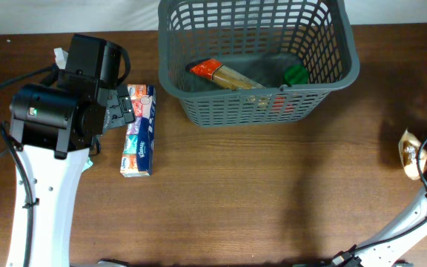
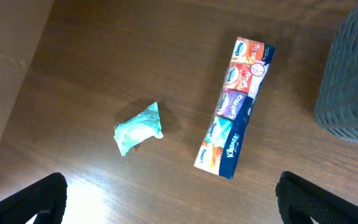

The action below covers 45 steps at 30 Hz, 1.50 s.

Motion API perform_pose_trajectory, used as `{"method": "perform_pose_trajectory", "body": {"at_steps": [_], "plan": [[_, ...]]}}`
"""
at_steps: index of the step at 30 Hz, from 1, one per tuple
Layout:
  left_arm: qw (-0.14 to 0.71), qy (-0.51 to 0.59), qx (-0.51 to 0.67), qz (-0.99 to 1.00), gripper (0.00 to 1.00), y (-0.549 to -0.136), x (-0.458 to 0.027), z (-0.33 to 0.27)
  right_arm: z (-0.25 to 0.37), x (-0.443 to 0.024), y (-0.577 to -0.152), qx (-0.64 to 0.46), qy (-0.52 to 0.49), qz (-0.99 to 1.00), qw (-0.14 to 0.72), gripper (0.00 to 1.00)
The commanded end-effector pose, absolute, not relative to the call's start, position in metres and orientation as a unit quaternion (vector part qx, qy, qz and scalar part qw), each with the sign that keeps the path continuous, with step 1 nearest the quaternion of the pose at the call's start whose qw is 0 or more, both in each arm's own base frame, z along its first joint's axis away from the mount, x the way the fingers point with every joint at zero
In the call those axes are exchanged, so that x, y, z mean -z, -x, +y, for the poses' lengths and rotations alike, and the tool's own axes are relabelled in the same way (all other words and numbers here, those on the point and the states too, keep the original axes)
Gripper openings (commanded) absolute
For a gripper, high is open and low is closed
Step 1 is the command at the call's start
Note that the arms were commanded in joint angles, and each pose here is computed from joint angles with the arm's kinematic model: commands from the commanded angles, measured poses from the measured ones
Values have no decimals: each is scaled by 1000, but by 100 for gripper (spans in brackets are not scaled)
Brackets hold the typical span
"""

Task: Pack container
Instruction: 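Lift the rice bag and carry it over the basket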

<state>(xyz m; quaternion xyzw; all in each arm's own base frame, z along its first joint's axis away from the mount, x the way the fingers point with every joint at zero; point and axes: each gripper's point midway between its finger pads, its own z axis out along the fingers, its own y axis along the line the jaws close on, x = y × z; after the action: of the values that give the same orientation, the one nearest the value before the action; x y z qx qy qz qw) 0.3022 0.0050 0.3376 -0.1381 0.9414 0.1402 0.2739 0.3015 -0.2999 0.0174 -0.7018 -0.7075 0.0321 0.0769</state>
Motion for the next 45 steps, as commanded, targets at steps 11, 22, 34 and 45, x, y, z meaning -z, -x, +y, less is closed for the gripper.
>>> {"method": "perform_pose_trajectory", "body": {"at_steps": [11, 22, 34, 45], "plan": [[278, 147, -132, 940, 100, -301, -340, 5, -159, -439, -394, -2, 347, -808, -476, 4], [274, 146, -134, 941, 100, -300, -339, 5, 42, -526, -417, 140, 122, -785, -591, 4], [268, 144, -136, 943, 100, -297, -337, 6, 128, -400, -499, 109, 2, -872, -477, 4], [266, 144, -137, 943, 100, -296, -337, 6, 131, -316, -519, 76, -3, -920, -384, 8]]}}
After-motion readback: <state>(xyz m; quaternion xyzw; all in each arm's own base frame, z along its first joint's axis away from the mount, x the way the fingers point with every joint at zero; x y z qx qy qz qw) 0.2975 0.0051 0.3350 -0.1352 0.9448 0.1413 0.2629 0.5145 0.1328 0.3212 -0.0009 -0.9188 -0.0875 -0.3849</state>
